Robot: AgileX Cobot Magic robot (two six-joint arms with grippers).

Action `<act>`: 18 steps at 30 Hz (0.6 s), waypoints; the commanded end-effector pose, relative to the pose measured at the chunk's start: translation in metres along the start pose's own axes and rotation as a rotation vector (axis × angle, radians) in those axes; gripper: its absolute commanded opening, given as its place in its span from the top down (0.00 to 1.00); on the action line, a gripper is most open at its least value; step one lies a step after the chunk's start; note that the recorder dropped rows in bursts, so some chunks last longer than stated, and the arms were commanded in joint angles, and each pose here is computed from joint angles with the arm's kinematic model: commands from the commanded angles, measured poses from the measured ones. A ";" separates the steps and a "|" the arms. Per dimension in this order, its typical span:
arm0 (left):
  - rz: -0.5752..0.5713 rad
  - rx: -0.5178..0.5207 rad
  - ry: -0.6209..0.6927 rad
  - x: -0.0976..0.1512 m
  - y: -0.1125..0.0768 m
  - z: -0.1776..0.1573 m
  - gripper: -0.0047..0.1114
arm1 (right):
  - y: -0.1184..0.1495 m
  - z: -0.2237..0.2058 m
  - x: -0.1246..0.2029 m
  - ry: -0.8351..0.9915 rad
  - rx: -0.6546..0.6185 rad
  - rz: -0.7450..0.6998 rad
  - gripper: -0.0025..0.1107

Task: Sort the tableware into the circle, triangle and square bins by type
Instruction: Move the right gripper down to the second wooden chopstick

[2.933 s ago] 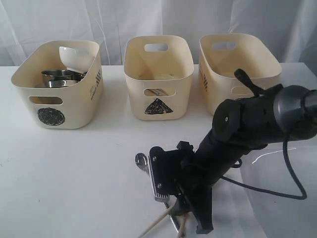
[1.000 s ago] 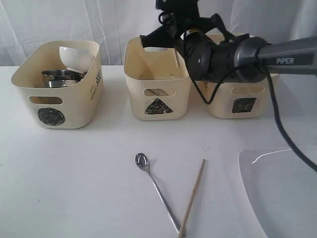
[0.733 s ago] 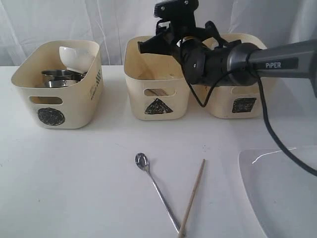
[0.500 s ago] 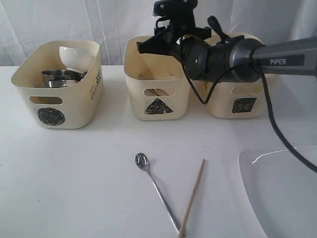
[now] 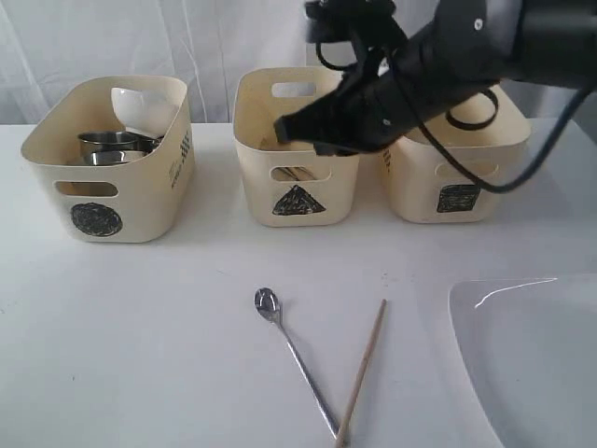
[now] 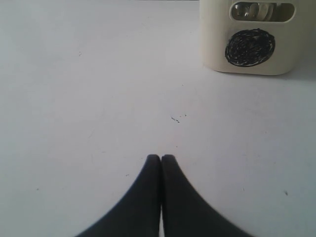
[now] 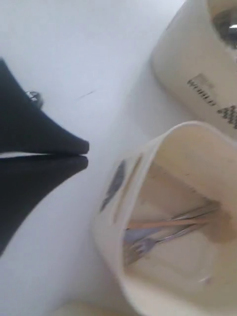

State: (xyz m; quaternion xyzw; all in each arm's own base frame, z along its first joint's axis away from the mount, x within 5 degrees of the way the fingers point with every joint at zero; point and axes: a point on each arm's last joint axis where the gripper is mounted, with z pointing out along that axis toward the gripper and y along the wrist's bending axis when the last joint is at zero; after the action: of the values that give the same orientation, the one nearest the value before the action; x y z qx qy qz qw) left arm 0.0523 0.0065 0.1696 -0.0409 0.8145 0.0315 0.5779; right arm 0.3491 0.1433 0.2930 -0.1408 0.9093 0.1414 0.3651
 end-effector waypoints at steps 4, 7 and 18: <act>-0.008 0.008 -0.005 0.001 -0.001 0.000 0.96 | 0.000 -0.050 0.085 0.373 0.074 0.140 0.98; -0.008 0.008 -0.005 0.001 -0.001 0.000 0.96 | 0.020 -0.065 0.112 0.547 -0.027 0.220 0.98; -0.008 0.008 -0.005 0.001 -0.001 0.000 0.96 | 0.047 -0.036 0.127 0.511 -0.020 0.335 0.98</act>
State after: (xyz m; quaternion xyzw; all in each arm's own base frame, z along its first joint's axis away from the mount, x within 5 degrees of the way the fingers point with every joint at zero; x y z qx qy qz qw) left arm 0.0523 0.0065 0.1696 -0.0409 0.8145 0.0315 0.5779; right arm 0.2185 0.1503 0.2453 -0.0352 0.9765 0.1949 0.0854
